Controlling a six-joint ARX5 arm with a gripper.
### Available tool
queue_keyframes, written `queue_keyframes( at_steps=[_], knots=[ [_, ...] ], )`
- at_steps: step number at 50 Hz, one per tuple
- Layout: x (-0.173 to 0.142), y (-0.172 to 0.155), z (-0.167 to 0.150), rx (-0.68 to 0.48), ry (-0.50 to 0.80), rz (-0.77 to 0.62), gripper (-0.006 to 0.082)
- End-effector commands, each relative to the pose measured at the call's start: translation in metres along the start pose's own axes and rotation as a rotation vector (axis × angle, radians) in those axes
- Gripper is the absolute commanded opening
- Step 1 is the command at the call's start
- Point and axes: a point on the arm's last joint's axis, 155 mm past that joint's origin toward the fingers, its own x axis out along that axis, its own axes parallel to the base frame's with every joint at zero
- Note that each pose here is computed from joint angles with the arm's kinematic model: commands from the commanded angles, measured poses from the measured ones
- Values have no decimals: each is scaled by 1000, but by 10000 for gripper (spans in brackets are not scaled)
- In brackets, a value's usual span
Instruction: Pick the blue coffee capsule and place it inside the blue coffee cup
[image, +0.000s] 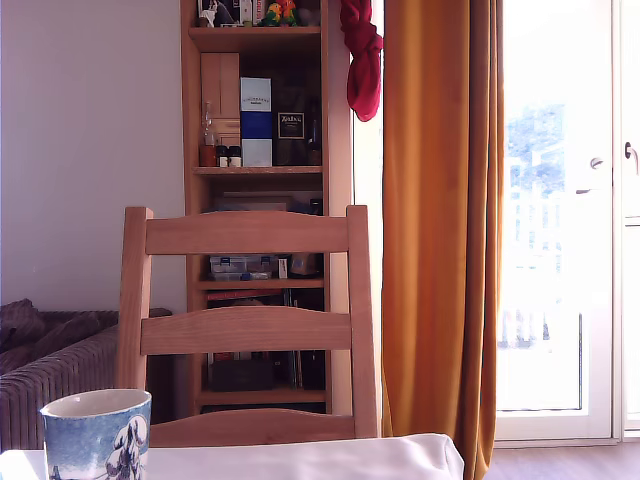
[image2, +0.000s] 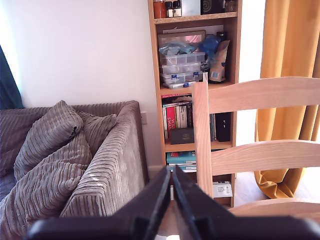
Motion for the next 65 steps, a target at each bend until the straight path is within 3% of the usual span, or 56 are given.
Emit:
queue_keyframes(
  at_steps=[1, 12, 16, 25, 36, 56, 59, 65],
  knots=[
    [-3, -2, -34, -37, 134, -29, -19],
    [-3, -7, -34, -59, 133, -52, -19],
    [-2, -8, -24, -120, 97, -58, -19],
    [-10, -52, -4, -262, 58, -299, -19],
    [-27, -98, -24, -362, 204, -522, -19],
    [-42, -128, -87, -378, 516, -581, -2],
    [-46, -132, -96, -379, 565, -586, 74],
    [-53, -139, -112, -377, 651, -604, 490]
  ],
)
